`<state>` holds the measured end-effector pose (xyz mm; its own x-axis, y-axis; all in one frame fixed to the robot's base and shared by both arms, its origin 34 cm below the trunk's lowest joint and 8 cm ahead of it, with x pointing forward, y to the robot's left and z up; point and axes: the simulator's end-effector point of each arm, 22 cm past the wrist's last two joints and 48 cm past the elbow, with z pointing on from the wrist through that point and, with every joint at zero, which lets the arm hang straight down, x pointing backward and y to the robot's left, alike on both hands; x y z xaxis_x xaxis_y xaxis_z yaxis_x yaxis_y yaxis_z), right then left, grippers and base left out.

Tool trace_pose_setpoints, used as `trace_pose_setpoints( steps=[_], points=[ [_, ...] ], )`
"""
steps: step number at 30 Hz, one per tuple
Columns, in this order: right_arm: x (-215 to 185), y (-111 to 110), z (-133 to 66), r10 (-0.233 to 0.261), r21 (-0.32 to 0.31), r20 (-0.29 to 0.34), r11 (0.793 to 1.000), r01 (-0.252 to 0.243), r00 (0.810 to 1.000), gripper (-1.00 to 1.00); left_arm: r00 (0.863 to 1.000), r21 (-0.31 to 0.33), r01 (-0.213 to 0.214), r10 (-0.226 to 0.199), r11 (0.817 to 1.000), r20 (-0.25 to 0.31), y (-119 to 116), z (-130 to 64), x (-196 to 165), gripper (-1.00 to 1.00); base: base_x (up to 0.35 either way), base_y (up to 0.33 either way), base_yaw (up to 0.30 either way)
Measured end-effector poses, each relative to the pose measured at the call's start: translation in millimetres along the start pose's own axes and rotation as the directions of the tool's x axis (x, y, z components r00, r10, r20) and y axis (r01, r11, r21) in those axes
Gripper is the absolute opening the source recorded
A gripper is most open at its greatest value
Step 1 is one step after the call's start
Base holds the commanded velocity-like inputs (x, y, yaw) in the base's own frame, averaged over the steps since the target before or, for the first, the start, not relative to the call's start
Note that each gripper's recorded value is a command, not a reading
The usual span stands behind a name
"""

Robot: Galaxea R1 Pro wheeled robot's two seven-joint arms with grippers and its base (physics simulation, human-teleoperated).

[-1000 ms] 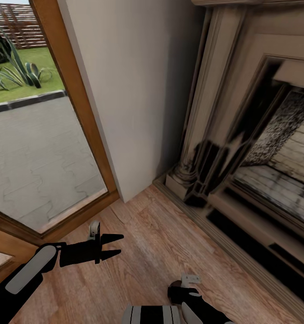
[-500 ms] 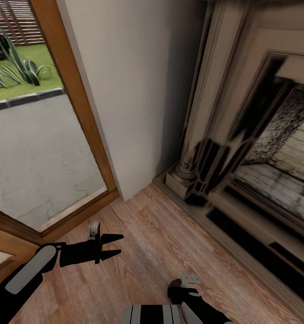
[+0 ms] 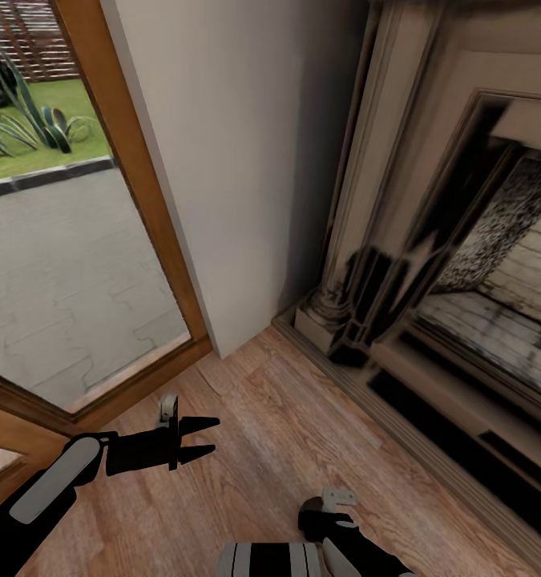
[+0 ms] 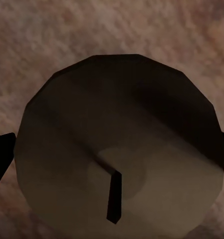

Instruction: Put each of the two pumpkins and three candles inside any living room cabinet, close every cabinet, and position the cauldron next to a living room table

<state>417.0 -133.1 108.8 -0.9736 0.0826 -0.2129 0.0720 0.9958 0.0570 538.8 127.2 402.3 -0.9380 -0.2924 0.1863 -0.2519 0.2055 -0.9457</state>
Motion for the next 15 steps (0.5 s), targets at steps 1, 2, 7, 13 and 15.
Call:
trace_pose_setpoints(
  steps=[1, 2, 7, 13, 15],
  points=[
    [0.0, 0.0, 0.0, 0.0, 0.0, 0.0, 1.0, 0.0, 1.0, -1.0, 1.0, 0.0, 0.0, 0.0, 1.0, 0.0, 0.2, 0.0, 0.0, 1.0, 0.0, 0.0, 0.0],
    [0.0, 0.0, 0.0, 0.0, 0.0, 0.0, 1.0, 0.0, 1.0, -1.0, 1.0, 0.0, 0.0, 0.0, 1.0, 0.0, 0.3, -0.1, 0.0, 1.0, 0.0, 0.0, 0.0],
    [0.0, 0.0, 0.0, 0.0, 0.0, 0.0, 1.0, 0.0, 1.0, -1.0, 1.0, -0.001, 0.002, -0.002, 1.0, 0.001, 0.8, -0.2, -0.2, 1.0, 0.0, 0.0, 0.0],
    [0.1, -0.1, 0.0, 0.002, 0.0, 0.0, 1.0, -0.002, 1.0, -1.0, 1.0, -0.001, 0.002, -0.002, 1.0, 0.001, 0.9, -0.2, -0.2, 1.0, 0.0, 0.0, 0.0],
    [0.1, -0.1, 0.0, 0.001, 0.0, 0.0, 1.0, -0.001, 1.0, -1.0, 1.0, -0.001, 0.002, -0.002, 1.0, 0.001, 0.8, 0.0, -0.1, 1.0, 0.0, 0.0, 0.0]
  ],
)
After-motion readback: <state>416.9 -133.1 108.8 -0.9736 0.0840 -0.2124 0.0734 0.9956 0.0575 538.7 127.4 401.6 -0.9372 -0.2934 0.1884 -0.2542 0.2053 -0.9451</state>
